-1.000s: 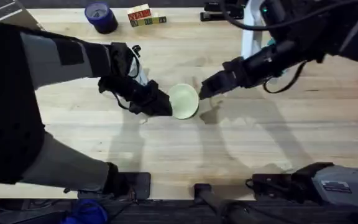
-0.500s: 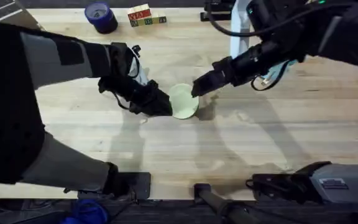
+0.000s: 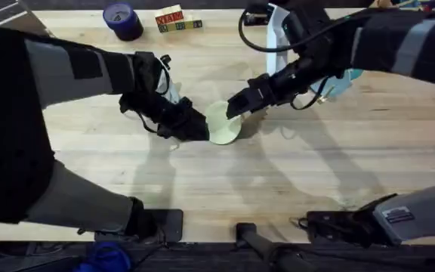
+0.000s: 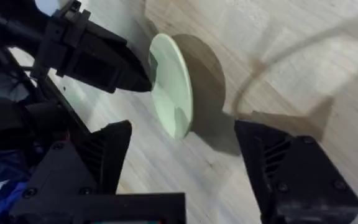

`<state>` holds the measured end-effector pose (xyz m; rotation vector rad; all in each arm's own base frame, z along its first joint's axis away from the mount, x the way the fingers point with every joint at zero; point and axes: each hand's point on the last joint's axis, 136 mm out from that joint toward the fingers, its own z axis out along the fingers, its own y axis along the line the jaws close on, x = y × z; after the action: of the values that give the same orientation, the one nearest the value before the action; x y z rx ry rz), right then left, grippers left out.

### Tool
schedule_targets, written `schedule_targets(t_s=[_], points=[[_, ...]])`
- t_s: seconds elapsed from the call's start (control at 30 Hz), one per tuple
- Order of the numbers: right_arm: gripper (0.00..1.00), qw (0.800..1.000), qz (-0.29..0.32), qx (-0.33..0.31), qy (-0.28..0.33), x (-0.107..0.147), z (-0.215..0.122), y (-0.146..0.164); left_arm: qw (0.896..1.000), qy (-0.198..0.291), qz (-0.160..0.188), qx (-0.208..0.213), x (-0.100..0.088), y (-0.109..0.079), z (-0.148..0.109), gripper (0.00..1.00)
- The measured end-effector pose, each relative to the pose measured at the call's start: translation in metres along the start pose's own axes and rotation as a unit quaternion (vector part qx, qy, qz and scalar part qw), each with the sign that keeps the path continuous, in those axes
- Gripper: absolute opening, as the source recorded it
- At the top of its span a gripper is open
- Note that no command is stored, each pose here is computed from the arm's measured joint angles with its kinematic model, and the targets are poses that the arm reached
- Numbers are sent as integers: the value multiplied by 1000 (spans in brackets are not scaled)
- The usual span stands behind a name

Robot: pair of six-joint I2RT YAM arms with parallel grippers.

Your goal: Pick up the plates from the table one by one and place each into a slot on the dish rack.

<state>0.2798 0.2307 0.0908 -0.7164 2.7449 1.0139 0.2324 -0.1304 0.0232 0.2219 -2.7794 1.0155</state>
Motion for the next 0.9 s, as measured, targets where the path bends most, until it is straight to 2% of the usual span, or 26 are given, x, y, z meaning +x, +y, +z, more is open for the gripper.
schedule_targets(t_s=[0.5,0.9], points=[[994,999,26,-31,22,3,28,-10,1000,0,0,0,0,0,0,42],[995,998,-6,-43,38,7,42,13,1000,0,1,0,0,0,0,42]])
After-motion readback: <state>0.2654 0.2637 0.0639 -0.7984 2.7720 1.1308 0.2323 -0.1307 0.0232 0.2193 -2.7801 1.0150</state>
